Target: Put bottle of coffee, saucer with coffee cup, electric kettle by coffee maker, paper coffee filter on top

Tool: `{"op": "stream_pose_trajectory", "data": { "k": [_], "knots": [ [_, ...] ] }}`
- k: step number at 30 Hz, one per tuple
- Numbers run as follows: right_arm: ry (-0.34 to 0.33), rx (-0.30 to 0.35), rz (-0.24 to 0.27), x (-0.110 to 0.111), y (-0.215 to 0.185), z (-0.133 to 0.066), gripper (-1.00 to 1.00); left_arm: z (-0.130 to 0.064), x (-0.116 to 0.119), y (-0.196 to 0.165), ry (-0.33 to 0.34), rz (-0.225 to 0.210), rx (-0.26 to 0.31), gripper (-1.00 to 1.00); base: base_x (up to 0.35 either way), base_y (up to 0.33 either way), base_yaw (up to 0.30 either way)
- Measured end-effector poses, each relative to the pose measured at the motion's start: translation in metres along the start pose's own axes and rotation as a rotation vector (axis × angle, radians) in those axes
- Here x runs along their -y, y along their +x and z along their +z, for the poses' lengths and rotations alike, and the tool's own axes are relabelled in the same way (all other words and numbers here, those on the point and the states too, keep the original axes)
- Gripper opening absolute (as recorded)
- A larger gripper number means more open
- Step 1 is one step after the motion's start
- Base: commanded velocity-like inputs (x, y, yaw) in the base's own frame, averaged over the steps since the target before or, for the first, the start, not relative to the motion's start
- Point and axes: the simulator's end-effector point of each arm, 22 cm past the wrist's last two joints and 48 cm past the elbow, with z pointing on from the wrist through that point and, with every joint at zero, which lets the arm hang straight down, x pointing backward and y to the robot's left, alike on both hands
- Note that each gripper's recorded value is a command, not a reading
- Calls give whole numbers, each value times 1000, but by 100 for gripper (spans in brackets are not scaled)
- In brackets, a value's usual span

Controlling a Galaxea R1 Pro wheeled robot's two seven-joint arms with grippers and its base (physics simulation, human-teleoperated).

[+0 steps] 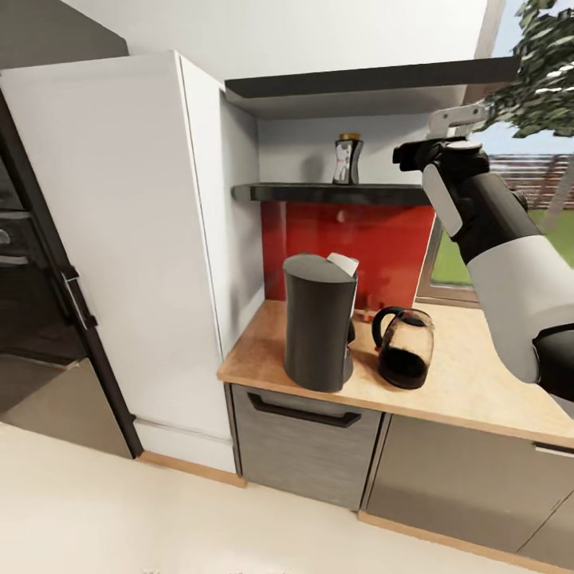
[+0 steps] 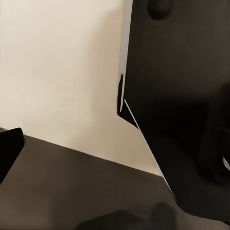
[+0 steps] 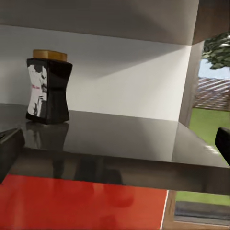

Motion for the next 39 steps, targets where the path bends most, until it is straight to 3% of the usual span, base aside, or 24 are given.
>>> {"op": "stream_pose_trajectory", "data": {
  "k": [12, 39],
  "knots": [
    [-2, -9, -1, -2, 8, 3, 100, -1, -2, 3, -2, 1, -9, 100, 128, 196, 107],
    [-13, -26, -1, -10, 22, 4, 100, 0, -5, 0, -3, 9, -5, 100, 26, 12, 54]
  ]
}}
